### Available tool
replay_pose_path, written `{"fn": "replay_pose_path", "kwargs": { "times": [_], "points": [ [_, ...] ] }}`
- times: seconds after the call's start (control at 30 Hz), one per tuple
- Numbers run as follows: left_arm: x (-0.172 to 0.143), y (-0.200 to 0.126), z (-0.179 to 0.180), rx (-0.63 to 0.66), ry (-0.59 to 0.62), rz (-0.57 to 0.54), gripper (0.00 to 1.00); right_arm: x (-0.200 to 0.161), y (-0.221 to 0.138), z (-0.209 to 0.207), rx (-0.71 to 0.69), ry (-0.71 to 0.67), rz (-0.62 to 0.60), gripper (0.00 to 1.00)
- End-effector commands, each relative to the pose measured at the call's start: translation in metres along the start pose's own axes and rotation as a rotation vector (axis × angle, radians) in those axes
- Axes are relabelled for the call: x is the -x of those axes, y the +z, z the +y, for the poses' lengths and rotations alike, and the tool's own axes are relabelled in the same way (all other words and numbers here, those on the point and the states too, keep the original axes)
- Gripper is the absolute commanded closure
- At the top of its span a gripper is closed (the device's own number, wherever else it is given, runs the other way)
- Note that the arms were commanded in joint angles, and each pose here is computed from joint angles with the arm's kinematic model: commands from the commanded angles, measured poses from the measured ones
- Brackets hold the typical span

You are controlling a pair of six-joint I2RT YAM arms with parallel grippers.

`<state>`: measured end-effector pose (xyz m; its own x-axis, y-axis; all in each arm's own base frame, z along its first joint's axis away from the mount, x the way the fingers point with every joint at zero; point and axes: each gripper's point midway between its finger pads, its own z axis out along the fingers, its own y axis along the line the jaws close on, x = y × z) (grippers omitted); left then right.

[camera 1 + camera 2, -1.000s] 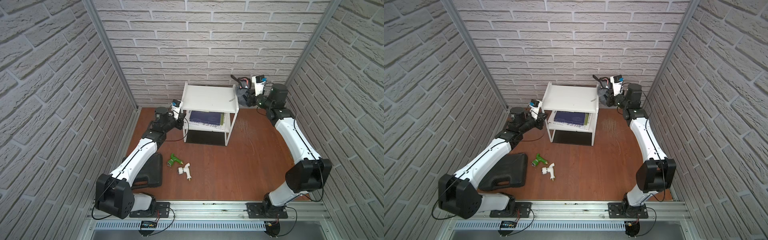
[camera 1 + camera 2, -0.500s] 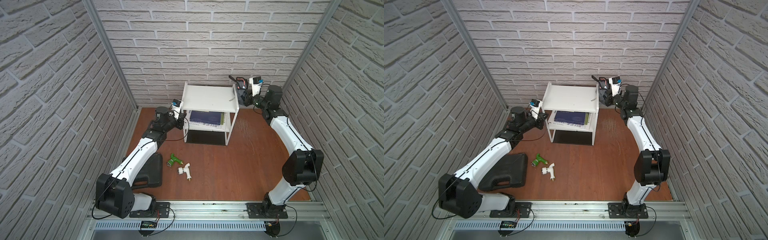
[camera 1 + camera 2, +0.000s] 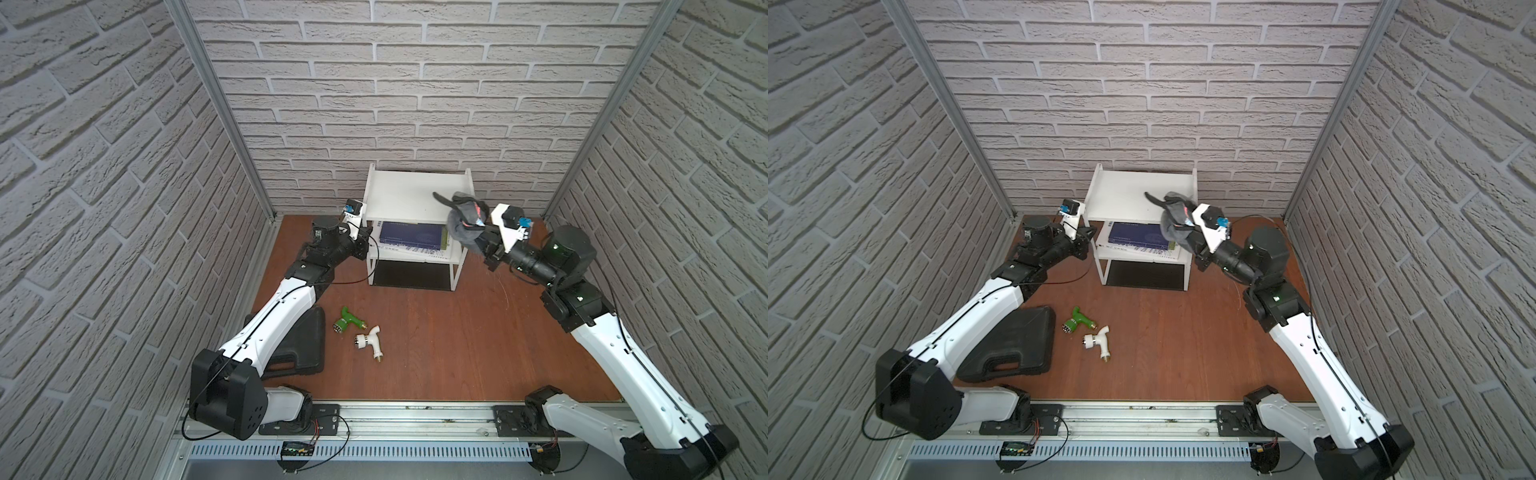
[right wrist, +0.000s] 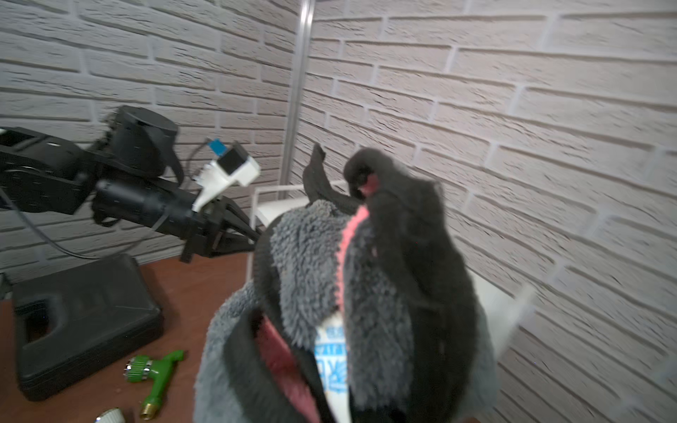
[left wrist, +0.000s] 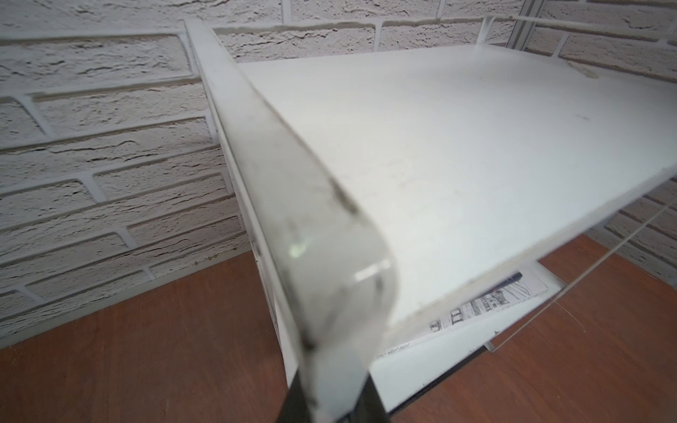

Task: Wipe the bookshelf clean with a cloth
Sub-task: Wipe the dust from the shelf.

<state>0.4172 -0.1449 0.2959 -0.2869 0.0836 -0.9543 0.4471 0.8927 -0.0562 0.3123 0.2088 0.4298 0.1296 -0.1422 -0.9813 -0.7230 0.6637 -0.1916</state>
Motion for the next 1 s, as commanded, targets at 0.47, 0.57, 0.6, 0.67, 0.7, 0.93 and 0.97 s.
{"fn": "replay_pose_path", "kwargs": {
  "times": [0.47, 0.57, 0.6, 0.67, 0.7, 0.93, 0.97],
  "points": [
    [-0.026, -0.011, 0.017, 0.058, -0.141, 0.077, 1.00, -0.092, -0.003, -0.111, -0.704, -0.406, 0.806, 0.97],
    [-0.031, -0.010, 0.017, 0.051, -0.133, 0.086, 1.00, -0.098, 0.002, -0.130, -0.773, -0.420, 0.872, 0.97],
    [-0.032, -0.009, 0.017, 0.049, -0.133, 0.090, 1.00, -0.101, 0.006, -0.135, -0.798, -0.426, 0.893, 0.97],
    [-0.036, -0.008, 0.017, 0.043, -0.133, 0.098, 1.00, -0.098, 0.011, -0.143, -0.838, -0.432, 0.915, 0.97],
    [-0.036, -0.007, 0.017, 0.040, -0.134, 0.099, 1.00, -0.103, 0.015, -0.143, -0.834, -0.434, 0.934, 0.98],
    [-0.035, -0.007, 0.025, 0.047, -0.148, 0.113, 1.00, -0.072, 0.045, -0.117, -0.629, -0.238, 0.737, 0.97],
    [-0.033, -0.008, 0.026, 0.049, -0.148, 0.110, 1.00, -0.064, 0.050, -0.108, -0.574, -0.202, 0.687, 0.97]
  ]
}}
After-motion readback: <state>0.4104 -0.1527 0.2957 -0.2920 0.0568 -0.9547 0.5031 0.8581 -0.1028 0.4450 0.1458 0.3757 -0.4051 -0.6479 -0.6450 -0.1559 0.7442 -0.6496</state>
